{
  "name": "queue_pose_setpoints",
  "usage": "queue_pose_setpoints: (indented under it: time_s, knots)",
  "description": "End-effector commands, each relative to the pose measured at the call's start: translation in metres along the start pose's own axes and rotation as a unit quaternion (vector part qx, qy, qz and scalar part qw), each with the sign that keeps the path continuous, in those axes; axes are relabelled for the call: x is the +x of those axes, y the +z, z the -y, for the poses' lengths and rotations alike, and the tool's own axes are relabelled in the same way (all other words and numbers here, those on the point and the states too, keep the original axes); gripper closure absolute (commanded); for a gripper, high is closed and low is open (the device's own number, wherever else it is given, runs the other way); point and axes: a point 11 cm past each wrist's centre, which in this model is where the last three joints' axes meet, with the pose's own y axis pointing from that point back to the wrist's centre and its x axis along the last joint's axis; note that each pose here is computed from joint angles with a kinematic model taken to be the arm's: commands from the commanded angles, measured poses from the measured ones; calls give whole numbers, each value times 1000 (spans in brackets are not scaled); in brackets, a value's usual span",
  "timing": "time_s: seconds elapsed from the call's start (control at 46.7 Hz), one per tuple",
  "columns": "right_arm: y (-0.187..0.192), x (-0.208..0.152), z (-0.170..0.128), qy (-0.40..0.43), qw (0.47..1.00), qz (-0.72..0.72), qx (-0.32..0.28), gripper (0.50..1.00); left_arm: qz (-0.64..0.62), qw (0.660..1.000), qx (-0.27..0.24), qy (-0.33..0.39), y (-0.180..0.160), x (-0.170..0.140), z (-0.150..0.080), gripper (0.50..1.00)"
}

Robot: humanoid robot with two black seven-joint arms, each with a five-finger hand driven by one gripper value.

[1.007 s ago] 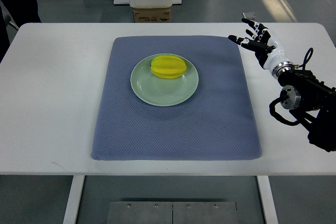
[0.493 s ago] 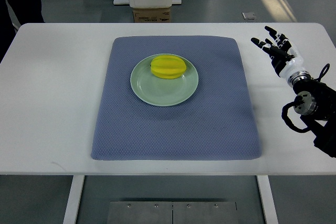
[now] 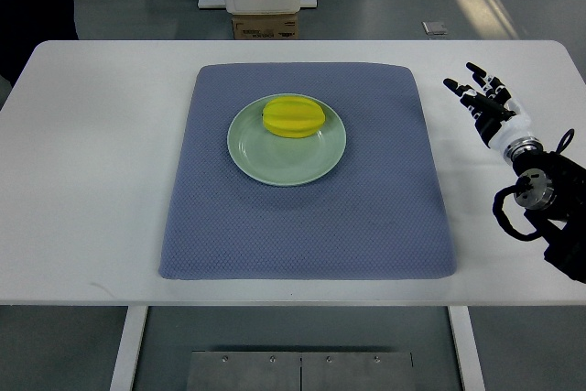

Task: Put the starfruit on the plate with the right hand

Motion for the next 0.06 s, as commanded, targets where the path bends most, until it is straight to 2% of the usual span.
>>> queue_pose_setpoints:
  time_s: [0.0, 0.043]
  knots:
    - [5, -3, 1, -1, 1000, 2, -3, 500, 0, 1000, 0, 0, 0, 0, 0, 500]
    - [6, -4, 1, -2, 1000, 4, -5, 500, 0, 1000, 0, 0, 0, 0, 0, 500]
